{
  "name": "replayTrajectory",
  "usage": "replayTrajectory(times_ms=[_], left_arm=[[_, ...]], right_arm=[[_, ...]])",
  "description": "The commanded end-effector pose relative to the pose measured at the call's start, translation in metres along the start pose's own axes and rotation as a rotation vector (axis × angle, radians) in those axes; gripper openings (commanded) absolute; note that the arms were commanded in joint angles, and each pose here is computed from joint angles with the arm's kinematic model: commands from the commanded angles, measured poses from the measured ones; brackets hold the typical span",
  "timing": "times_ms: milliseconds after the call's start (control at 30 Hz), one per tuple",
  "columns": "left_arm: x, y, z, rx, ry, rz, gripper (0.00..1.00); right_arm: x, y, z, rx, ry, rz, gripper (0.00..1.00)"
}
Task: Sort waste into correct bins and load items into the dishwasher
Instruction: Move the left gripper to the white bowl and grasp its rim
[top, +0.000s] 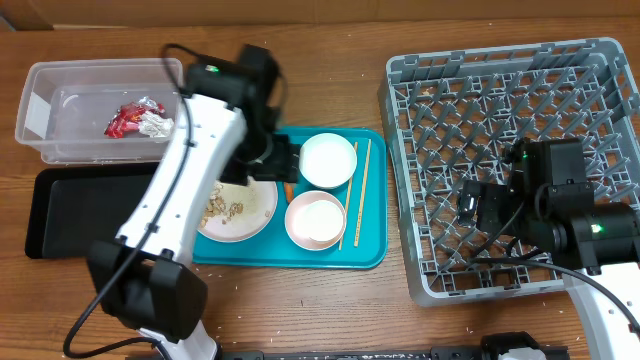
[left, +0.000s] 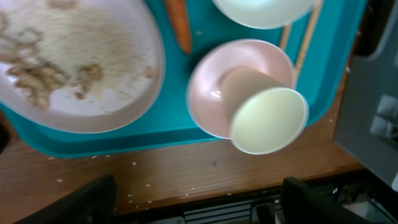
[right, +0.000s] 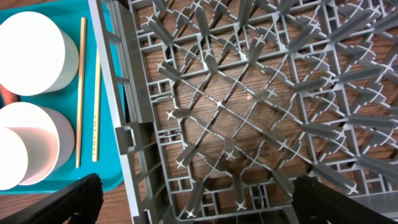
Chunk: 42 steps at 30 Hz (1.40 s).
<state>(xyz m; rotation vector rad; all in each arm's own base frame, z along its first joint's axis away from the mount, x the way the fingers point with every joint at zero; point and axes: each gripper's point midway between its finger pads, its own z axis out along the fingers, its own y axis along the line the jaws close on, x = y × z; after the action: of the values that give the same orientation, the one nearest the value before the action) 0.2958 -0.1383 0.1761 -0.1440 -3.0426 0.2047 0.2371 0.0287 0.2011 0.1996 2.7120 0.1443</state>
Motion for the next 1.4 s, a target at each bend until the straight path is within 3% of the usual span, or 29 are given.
replayTrajectory(times_ms=[0,233,533,600,800,1033,1133,1367], left_arm=[[0.011,-0.031,0.001,0.001,-0.012,0.086,0.87],[0.024,-0.05,0.033,-0.057,0.011,0.158,0.87],[0.024,-0.038,0.087,-0.087,0.025,0.119,0.84],[0.022,-0.037,0.098,-0.083,0.014,0.121,0.75],[0.013,-0.04,0.106,-0.065,-0.027,0.126,0.29],[0.016,-0.037,0.113,-0.071,-0.018,0.097,0.18],[0.017,-0.034,0.12,-0.077,-0.016,0.095,0.04],[-0.001,-0.016,0.095,-0.128,-0.061,0.052,0.04]], right_arm=[[-0.008,0.0,-0.008,0.002,-0.034,0.003,1.0],[-0.008,0.0,-0.008,0.002,-0.033,0.003,1.0],[-0.008,0.0,-0.008,0.003,-0.033,0.003,1.0],[-0.008,0.0,-0.008,0.003,-0.033,0.003,1.0],[-0.008,0.0,-0.008,0.003,-0.033,0.003,1.0],[-0.008,0.0,-0.008,0.002,-0.033,0.003,1.0],[-0.008,0.0,-0.008,0.003,-0.033,0.003,1.0],[-0.008,0.0,-0.008,0.003,-0.033,0.003,1.0]])
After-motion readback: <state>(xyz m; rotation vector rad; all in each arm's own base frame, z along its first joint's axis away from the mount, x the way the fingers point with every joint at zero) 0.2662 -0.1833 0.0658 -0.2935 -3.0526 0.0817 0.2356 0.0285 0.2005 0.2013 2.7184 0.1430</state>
